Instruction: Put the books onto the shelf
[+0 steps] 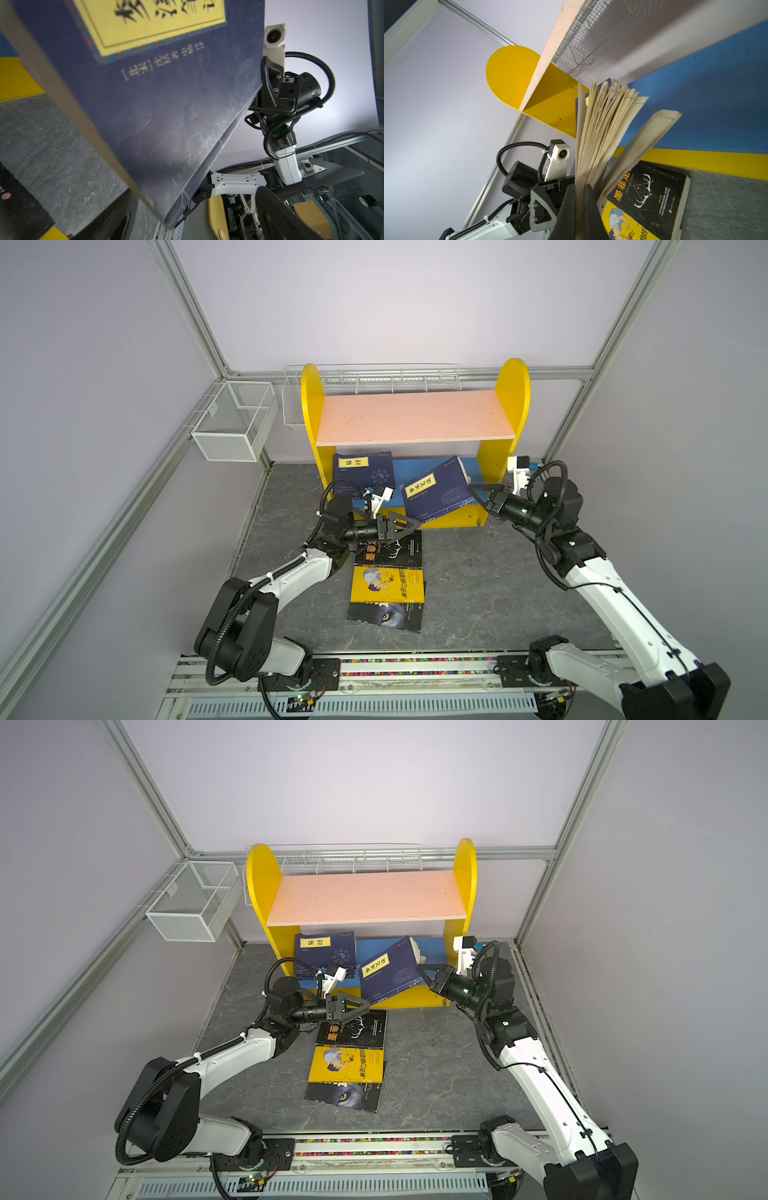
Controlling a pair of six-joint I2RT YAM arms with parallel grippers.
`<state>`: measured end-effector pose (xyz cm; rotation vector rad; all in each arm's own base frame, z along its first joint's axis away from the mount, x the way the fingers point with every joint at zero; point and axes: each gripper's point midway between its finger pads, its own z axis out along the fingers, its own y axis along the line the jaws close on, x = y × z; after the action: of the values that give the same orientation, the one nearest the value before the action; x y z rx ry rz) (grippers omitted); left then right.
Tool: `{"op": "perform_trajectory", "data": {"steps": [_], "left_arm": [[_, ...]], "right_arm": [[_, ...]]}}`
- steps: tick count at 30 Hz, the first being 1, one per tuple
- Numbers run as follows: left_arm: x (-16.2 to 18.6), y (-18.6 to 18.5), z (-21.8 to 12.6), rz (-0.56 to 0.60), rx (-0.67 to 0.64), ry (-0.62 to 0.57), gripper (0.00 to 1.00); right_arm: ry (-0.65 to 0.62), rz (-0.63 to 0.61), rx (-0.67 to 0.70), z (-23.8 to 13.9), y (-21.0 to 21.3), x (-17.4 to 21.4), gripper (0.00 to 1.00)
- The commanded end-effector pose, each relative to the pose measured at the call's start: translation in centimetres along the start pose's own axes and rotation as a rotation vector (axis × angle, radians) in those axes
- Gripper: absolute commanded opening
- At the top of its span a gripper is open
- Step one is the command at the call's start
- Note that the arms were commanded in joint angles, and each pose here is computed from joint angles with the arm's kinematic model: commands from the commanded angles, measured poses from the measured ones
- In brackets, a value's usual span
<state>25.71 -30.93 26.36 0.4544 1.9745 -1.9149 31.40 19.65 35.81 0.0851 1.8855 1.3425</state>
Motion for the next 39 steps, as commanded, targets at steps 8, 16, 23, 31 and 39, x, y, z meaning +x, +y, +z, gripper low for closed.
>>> {"op": "perform_trajectory", "data": {"steps": [8,16,23,31,39], "left_arm": [[-1.6,-1.1,0.6,-0.009,0.081,-0.021,0.79],[-2.5,-1.9,0.6,0.033,0.077,-0.038,0.49],[-2.6,-1.5,0.3,0.083,0.013,-0.063,0.0],[-1.5,-2.2,-1.0,0.188,-0.079,-0.072,0.0],[-1.2,-2.5,-1.5,0.208,-0.096,-0.085,0.0]], "right_arm": [[0.005,-0.018,-0.114,0.6,2.6,0.8,0.06],[0.082,-0.042,0.05,-0.7,-1.7,4.3,0.06],[0.092,-0.053,0.175,-1.5,-4.4,5.2,0.2],[0.087,-0.054,0.234,-1.5,-5.6,4.2,0.75],[0.188,-0.066,-0.009,0.5,-1.7,5.5,0.59]]}}
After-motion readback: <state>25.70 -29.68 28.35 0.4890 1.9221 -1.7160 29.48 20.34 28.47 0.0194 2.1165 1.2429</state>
